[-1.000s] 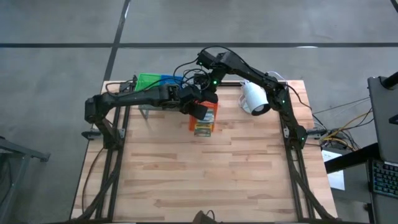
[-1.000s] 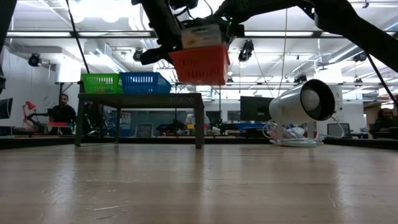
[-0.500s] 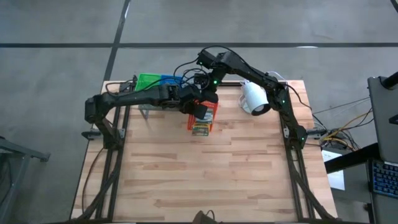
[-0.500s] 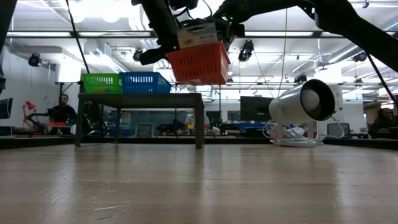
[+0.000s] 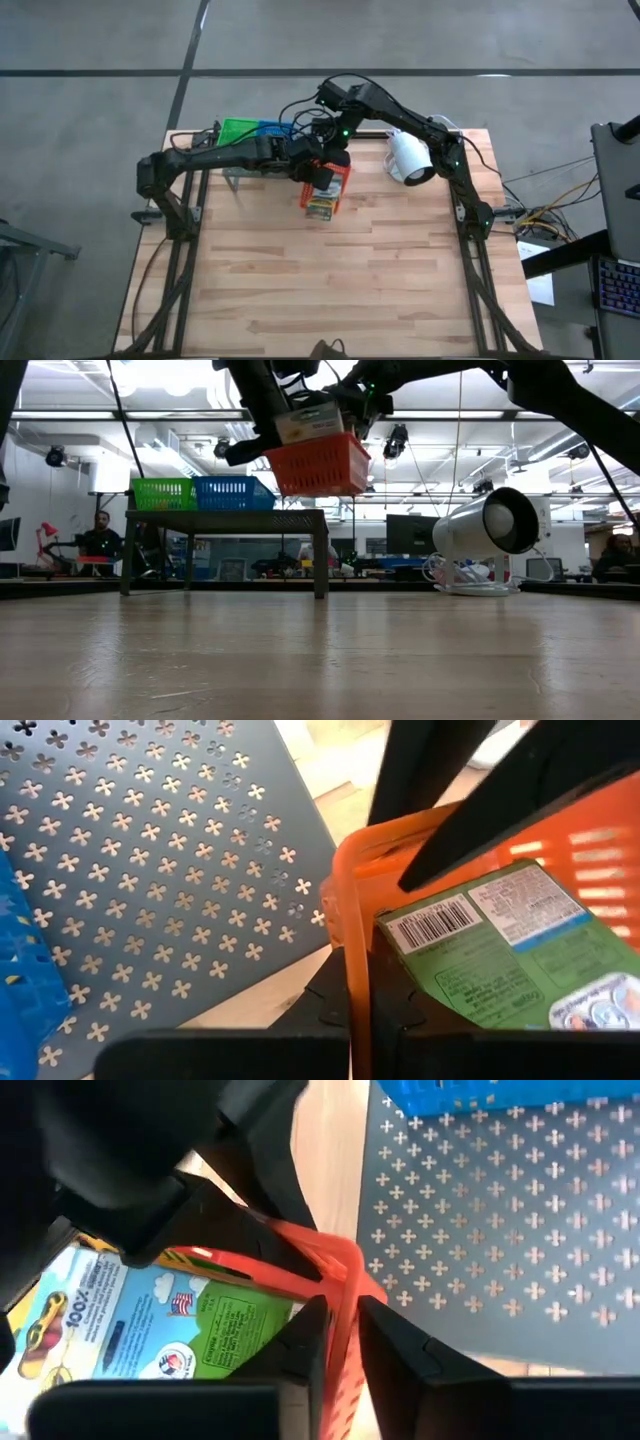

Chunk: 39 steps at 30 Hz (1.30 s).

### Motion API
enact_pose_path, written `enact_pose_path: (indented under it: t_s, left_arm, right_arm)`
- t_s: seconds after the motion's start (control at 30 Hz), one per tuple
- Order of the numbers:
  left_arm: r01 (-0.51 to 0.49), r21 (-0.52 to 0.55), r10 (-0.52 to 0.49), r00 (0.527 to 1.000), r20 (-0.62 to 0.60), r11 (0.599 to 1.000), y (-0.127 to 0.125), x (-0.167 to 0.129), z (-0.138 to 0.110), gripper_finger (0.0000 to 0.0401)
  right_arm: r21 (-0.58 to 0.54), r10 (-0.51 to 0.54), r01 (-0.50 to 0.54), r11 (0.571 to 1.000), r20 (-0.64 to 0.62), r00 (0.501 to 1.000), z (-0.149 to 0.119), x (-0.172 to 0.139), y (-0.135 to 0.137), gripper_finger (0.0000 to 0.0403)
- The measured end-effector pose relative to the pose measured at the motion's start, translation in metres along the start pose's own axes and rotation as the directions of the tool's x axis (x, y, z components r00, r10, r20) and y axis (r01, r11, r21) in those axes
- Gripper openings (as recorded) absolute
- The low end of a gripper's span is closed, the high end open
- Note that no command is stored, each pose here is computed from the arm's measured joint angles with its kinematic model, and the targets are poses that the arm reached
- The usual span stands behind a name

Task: Pick & Place Office Desk Supplies
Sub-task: Put the orange bin on the shelf

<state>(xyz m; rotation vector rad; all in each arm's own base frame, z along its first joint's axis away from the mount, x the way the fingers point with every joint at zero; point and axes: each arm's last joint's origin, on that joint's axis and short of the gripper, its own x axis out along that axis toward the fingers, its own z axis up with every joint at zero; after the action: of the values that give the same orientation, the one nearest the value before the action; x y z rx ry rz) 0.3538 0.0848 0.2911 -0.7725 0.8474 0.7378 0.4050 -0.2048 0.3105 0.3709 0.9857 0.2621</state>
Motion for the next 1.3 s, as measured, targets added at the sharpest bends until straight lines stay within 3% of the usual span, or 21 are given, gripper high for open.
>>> enact_pose_path:
  t_s: [0.17,0.6,0.87,1.03,1.3]
  left_arm:
    - [0.013,0.006,-0.013,1.000,0.006,1.000,-0.001,0.000,0.001,0.0003]
    - [0.015,0.010,-0.015,1.000,-0.001,1.000,-0.001,0.000,0.000,0.0002]
    - [0.037,-0.021,-0.038,0.999,-0.031,0.999,-0.002,0.000,-0.001,0.0002]
    - [0.060,-0.036,-0.061,0.998,-0.031,0.998,-0.002,-0.004,0.000,0.0002]
    - [0.082,-0.075,-0.082,0.997,0.009,0.994,0.003,-0.019,0.008,0.0002]
  right_arm:
    - [-0.056,-0.008,0.009,0.998,0.027,1.000,0.003,0.000,0.000,0.0089]
    - [0.000,-0.025,0.025,1.000,0.022,0.999,0.003,-0.002,0.000,0.0164]
    - [-0.015,-0.068,0.069,0.998,0.059,0.996,0.003,-0.027,0.013,0.0171]
    - [-0.022,-0.191,0.193,0.981,0.049,0.980,-0.001,-0.049,0.024,0.0171]
    - [-0.067,-0.169,0.174,0.982,0.071,0.983,-0.008,-0.076,0.048,0.0171]
